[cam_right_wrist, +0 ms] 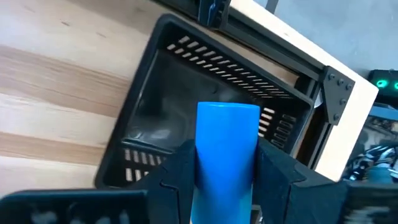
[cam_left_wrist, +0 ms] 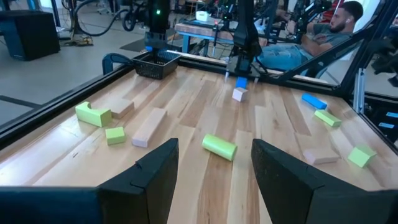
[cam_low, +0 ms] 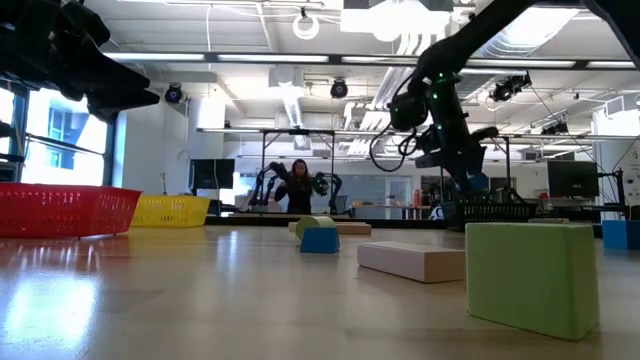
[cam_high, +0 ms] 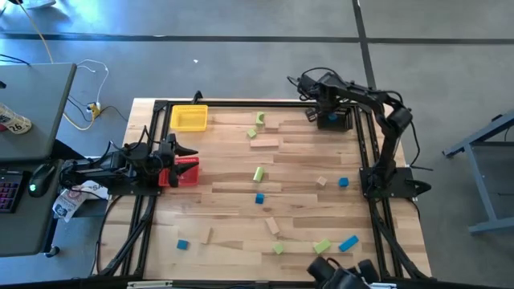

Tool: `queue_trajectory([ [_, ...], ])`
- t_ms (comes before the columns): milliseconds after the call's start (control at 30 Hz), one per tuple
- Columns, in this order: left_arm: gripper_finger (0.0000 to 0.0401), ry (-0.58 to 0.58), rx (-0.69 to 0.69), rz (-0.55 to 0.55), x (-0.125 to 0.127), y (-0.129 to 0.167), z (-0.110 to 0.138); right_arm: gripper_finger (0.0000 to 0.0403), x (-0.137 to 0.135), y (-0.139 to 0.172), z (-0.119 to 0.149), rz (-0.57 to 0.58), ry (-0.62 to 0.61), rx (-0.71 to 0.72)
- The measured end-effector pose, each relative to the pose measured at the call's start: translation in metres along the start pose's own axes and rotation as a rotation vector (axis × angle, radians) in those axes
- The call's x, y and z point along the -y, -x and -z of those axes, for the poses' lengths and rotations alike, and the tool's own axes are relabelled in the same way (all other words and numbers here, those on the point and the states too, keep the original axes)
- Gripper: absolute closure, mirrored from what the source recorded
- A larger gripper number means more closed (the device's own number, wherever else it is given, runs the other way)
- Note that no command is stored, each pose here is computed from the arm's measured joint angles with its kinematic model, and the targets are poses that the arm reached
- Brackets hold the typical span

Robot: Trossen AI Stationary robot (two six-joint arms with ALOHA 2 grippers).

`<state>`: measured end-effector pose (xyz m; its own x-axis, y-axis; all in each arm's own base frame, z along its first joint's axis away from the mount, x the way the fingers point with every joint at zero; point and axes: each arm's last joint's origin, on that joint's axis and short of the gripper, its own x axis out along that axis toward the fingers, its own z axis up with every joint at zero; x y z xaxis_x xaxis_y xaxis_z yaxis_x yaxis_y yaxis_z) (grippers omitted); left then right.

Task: Sort & place blocks by color
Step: Put the blue block into the black bin, then put the brown block into the red bin

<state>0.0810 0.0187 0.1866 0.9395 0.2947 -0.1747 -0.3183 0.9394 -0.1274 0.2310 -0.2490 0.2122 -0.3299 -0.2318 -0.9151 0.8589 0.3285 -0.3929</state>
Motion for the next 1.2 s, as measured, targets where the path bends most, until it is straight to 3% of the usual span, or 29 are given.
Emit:
queue_trajectory([
  [333, 0.0211, 0.005, 0.019, 0.004, 0.000, 0.000, -0.002, 0.0295, 0.007, -0.023, -0.009, -0.081, 0.028, -0.104],
  [567, 0.0212, -0.039, 0.102, 0.087, 0.004, 0.001, -0.010, 0.0294, 0.010, -0.043, -0.015, -0.081, 0.033, -0.163],
  [767, 0.0212, -0.043, 0.075, 0.088, 0.004, -0.003, -0.010, 0.0293, 0.009, -0.048, -0.016, -0.051, 0.060, -0.165],
  [1200, 0.0212, -0.093, -0.114, 0.045, 0.011, -0.020, -0.044, 0.0185, 0.005, -0.044, -0.010, 0.015, 0.073, -0.180],
])
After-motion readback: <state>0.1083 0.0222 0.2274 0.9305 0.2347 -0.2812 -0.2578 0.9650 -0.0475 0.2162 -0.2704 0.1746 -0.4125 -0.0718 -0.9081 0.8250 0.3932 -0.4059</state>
